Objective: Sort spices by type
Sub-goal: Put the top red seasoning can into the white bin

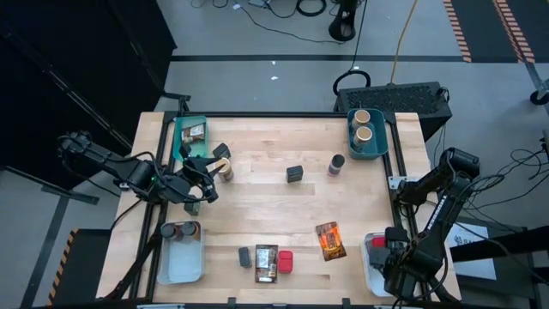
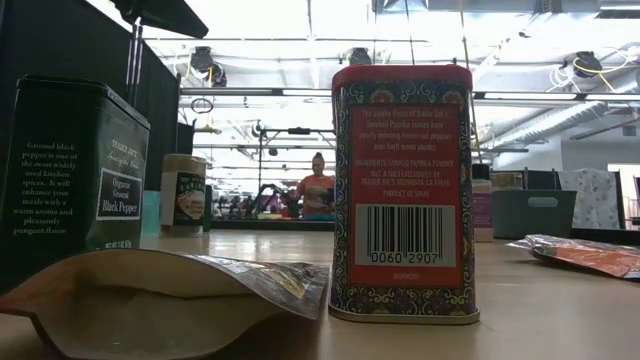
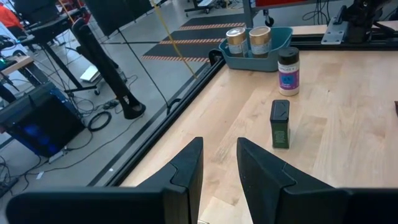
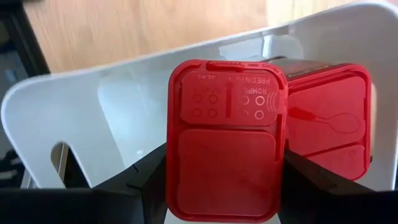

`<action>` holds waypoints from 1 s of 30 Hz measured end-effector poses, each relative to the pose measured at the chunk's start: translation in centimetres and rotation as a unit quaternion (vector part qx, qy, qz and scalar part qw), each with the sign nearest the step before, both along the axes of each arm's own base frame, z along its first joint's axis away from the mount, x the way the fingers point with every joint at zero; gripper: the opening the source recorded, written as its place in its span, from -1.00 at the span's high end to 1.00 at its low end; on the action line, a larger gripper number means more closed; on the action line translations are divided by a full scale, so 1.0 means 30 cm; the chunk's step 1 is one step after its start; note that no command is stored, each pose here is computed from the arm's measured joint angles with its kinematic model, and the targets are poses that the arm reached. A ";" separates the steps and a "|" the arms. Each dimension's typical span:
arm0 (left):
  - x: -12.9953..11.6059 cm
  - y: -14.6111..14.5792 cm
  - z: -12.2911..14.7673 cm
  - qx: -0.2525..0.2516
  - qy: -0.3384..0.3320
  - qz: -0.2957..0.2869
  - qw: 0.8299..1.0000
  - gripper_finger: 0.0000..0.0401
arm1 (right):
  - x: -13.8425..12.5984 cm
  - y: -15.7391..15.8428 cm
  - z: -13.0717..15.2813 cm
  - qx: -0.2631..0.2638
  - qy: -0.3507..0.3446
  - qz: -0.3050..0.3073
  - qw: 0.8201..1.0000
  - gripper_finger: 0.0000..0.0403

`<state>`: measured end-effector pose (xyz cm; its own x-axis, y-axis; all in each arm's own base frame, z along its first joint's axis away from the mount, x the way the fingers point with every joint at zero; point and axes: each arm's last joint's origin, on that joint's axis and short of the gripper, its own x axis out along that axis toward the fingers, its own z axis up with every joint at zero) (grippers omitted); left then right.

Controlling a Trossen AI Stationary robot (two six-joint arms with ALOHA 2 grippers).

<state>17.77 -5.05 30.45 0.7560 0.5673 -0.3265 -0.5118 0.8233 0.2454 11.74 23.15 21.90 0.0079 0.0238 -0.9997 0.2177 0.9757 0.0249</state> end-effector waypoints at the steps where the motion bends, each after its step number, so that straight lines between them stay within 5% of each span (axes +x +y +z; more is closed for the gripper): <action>1: 0.000 0.000 0.000 0.000 0.000 0.001 1.000 0.50 | 0.001 -0.001 0.000 -0.003 -0.003 -0.004 1.000 -0.06; 30: 0.000 0.000 0.000 0.001 -0.001 0.002 1.000 0.50 | 0.017 0.003 0.000 0.013 -0.009 -0.022 1.000 -0.11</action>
<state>17.76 -5.05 30.46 0.7541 0.5715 -0.3236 -0.5158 0.8204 0.2467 12.25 23.23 21.91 0.0273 0.0491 -0.9984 0.2601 0.9640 0.0545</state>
